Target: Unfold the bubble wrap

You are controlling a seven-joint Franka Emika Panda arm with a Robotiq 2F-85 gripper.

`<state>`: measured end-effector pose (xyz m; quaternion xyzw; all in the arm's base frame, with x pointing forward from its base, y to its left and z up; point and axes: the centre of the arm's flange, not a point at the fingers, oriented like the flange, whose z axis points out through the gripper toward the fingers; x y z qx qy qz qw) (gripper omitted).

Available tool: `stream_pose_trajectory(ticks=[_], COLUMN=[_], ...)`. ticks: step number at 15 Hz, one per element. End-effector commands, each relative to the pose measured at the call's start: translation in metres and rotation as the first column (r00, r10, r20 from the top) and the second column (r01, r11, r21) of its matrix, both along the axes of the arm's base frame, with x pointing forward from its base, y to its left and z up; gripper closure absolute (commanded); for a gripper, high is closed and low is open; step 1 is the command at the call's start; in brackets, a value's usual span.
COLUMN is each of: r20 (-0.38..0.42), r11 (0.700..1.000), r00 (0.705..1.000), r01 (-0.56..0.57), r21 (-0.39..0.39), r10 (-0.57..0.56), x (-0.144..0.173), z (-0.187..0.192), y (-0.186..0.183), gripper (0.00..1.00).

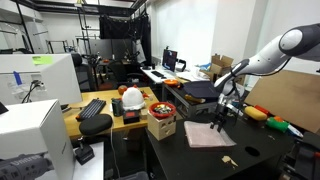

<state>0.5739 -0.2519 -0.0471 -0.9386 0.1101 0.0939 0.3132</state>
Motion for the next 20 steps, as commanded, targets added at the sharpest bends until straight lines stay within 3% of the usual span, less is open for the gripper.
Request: stream_pose_trajectory(ticks=[1, 7, 8, 15, 20], r20=[0.015, 0.028, 0.032, 0.039, -0.027], r11=[0.998, 0.997, 0.997, 0.995, 0.996], r00=[1.000, 1.000, 0.999, 0.998, 0.996], r01=[-0.016, -0.004, 0.004, 0.049, 0.080], r21=[0.060, 0.078, 0.082, 0.089, -0.033], r10=[0.015, 0.001, -0.006, -0.052, -0.081], x=[-0.012, -0.017, -0.019, -0.037, -0.070], z=[0.021, 0.031, 0.035, 0.065, 0.088], y=[0.000, -0.001, 0.000, -0.008, -0.032], gripper=[0.49, 0.95, 0.99, 1.00, 1.00])
